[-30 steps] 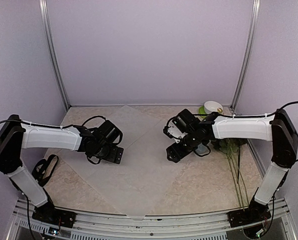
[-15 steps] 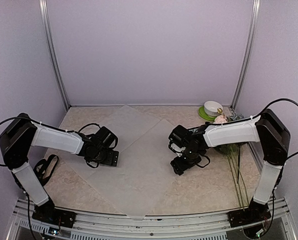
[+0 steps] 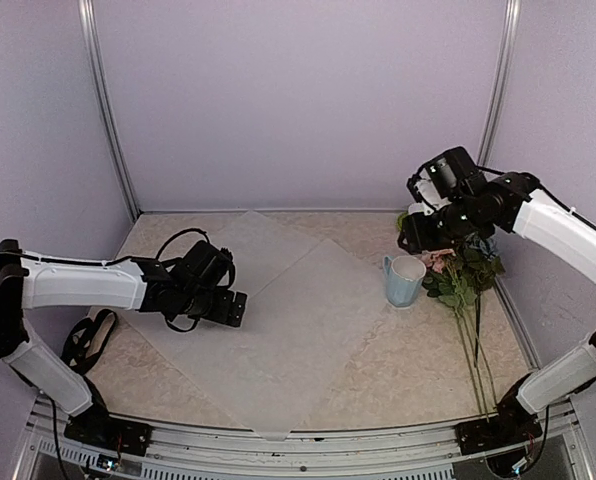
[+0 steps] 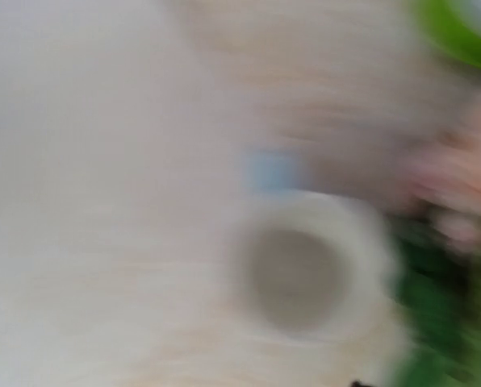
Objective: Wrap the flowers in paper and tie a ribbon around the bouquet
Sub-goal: Pick up the fake flower from the corner of the board.
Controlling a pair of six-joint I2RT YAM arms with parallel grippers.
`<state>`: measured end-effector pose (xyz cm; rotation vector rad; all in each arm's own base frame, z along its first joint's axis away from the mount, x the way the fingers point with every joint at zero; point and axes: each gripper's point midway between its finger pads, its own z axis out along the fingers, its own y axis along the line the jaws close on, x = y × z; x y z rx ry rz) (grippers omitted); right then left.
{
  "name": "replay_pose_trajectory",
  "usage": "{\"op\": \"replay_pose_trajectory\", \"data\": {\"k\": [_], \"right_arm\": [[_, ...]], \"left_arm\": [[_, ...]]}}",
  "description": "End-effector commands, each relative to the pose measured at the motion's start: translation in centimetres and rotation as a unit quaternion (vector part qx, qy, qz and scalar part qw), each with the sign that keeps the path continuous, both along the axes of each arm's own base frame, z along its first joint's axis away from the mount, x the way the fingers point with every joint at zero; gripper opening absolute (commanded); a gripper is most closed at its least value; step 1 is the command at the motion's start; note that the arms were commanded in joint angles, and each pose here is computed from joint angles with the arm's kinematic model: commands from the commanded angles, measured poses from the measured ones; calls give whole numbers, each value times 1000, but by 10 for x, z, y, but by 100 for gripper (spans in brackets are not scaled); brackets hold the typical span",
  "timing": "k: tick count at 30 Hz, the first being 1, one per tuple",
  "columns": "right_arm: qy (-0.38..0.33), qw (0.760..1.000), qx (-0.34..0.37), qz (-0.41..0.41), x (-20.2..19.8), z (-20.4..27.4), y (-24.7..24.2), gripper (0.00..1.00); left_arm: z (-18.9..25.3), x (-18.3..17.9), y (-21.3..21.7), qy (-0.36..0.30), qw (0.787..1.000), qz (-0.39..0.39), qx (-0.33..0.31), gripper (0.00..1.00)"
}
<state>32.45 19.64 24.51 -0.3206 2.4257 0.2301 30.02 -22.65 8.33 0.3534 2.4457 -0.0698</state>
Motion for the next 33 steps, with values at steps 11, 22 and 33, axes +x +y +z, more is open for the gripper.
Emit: {"op": "replay_pose_trajectory", "data": {"k": [11, 22, 33], "right_arm": [[160, 965, -103, -181, 4, -124, -165, 29], [180, 964, -81, -175, 4, -152, -176, 31], [196, 965, -89, -147, 13, -170, -173, 20]], "left_arm": [[29, -9, -28, -29, 997, -71, -19, 99], [11, -13, -28, -15, 998, -68, 5, 99], [11, -8, -21, -22, 997, -64, 35, 99]]}}
